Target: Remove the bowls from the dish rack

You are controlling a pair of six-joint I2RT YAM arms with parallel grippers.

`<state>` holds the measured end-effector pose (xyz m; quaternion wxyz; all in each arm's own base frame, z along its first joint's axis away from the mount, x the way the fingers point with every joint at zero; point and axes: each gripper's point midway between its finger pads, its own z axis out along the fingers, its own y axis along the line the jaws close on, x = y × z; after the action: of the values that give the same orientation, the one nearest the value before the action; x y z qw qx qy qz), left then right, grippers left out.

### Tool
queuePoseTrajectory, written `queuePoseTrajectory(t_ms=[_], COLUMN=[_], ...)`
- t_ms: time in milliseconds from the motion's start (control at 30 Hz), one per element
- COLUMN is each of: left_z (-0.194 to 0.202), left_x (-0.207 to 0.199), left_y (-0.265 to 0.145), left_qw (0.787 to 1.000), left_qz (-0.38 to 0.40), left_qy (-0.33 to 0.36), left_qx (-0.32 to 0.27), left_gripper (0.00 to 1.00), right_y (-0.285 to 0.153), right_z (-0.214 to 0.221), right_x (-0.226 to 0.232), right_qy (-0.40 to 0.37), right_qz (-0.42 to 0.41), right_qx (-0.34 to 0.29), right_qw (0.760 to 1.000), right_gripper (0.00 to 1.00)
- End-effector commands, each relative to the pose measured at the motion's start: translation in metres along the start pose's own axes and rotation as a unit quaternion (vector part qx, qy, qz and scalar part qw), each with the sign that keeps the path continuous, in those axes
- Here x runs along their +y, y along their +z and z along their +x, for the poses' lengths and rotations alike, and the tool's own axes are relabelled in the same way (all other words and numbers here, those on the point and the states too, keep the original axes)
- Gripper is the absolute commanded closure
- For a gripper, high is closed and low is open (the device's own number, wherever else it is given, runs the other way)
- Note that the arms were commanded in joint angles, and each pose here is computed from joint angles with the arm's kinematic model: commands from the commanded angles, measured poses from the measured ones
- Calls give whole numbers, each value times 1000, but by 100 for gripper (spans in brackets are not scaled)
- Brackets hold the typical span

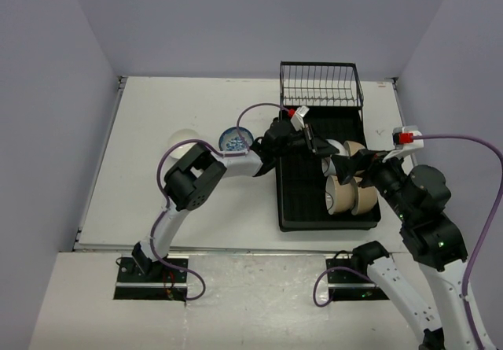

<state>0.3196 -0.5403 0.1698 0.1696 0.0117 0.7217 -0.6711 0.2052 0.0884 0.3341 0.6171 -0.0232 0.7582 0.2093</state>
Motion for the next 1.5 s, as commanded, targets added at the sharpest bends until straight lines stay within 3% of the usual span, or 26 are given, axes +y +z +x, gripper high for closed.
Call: queuePoseTrajectory(t_ms=[0, 200, 333, 567, 900, 1467], left_z=[-1, 0, -1, -3, -7, -11], left_x=[-20, -16, -16, -29, -74, -89], left_y=[7, 10, 13, 8, -11, -40], left_qw=[999, 999, 999, 999, 989, 971], left_qz=[39, 32, 31, 43, 139, 235], left_qy=[12, 11, 12, 23, 39, 22], left_qx=[2, 4, 6, 3, -22, -33], left_gripper=[80, 89, 100, 100, 100, 100], right_y=[0, 0, 1, 0, -2, -3], right_z=[-9, -9, -9, -9, -9, -8], right_x=[7, 9, 11, 12, 13, 14], right_qy=[-10, -11, -12, -12, -13, -15], right_qz=[-20, -25, -32, -35, -39, -45], right_qx=[-19, -20, -20, -23, -27, -28], right_qw=[1000, 999, 999, 999, 999, 998], right_gripper=[1, 1, 1, 1, 1, 1])
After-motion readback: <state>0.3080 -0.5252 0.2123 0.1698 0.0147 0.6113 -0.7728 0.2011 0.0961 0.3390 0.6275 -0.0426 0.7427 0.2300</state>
